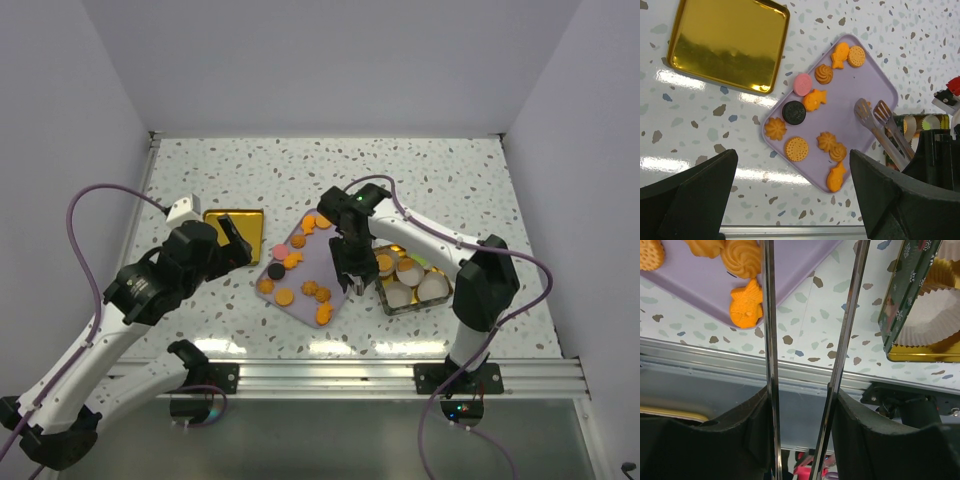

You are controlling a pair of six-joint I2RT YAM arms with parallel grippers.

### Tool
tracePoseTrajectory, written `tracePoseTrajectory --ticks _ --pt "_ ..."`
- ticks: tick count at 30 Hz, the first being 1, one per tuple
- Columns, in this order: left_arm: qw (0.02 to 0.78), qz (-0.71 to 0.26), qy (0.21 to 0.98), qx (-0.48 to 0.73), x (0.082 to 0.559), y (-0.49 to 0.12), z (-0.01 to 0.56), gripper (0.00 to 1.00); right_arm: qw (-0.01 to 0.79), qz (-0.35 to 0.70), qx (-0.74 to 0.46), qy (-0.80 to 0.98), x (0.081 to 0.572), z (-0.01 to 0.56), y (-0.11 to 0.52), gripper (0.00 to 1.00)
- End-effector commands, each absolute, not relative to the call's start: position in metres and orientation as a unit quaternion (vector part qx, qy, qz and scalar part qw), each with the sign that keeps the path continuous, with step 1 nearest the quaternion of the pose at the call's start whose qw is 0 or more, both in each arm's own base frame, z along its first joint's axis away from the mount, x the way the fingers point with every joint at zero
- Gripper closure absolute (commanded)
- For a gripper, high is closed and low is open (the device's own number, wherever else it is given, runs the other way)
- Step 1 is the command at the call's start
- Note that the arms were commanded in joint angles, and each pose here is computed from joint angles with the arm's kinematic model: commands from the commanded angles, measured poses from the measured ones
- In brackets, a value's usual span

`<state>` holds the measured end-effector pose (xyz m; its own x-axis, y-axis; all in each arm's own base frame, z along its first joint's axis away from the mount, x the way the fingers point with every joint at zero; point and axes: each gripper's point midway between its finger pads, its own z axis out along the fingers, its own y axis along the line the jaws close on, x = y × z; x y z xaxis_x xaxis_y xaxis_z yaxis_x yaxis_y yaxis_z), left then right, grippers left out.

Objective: Pack the cookies

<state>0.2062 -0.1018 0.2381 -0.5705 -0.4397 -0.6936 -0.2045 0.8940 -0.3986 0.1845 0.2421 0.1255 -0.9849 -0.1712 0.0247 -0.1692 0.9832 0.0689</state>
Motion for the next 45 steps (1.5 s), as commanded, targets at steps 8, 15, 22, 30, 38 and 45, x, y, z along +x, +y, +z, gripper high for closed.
tracePoseTrajectory --ticks 8,15,22,30,38,45 --pt "0.438 -0.123 0.872 -0.179 0.211 -0.096 0.241 0.00 0.014 -0.041 0.091 -0.995 0.184 0.123 0.246 0.60" --pt "0.439 -0.122 0.873 -0.175 0.212 -0.097 0.242 0.00 0.015 -0.039 0.091 -0.995 0.182 0.121 0.243 0.67" --pt "0.444 -0.118 0.871 -0.175 0.213 -0.094 0.247 0.00 -0.018 -0.047 0.091 -0.995 0.194 0.158 0.248 0.68" --pt "0.439 -0.109 0.876 -0.167 0.209 -0.092 0.247 0.00 -0.064 -0.068 0.082 -0.992 0.197 0.214 0.244 0.68" --pt "0.451 -0.092 0.875 -0.152 0.215 -0.089 0.262 0.00 -0.104 -0.053 0.046 -0.992 0.168 0.242 0.194 0.68" --pt "0.452 -0.089 0.877 -0.134 0.230 -0.102 0.270 0.00 -0.122 -0.070 -0.003 -0.990 0.129 0.248 0.150 0.67"
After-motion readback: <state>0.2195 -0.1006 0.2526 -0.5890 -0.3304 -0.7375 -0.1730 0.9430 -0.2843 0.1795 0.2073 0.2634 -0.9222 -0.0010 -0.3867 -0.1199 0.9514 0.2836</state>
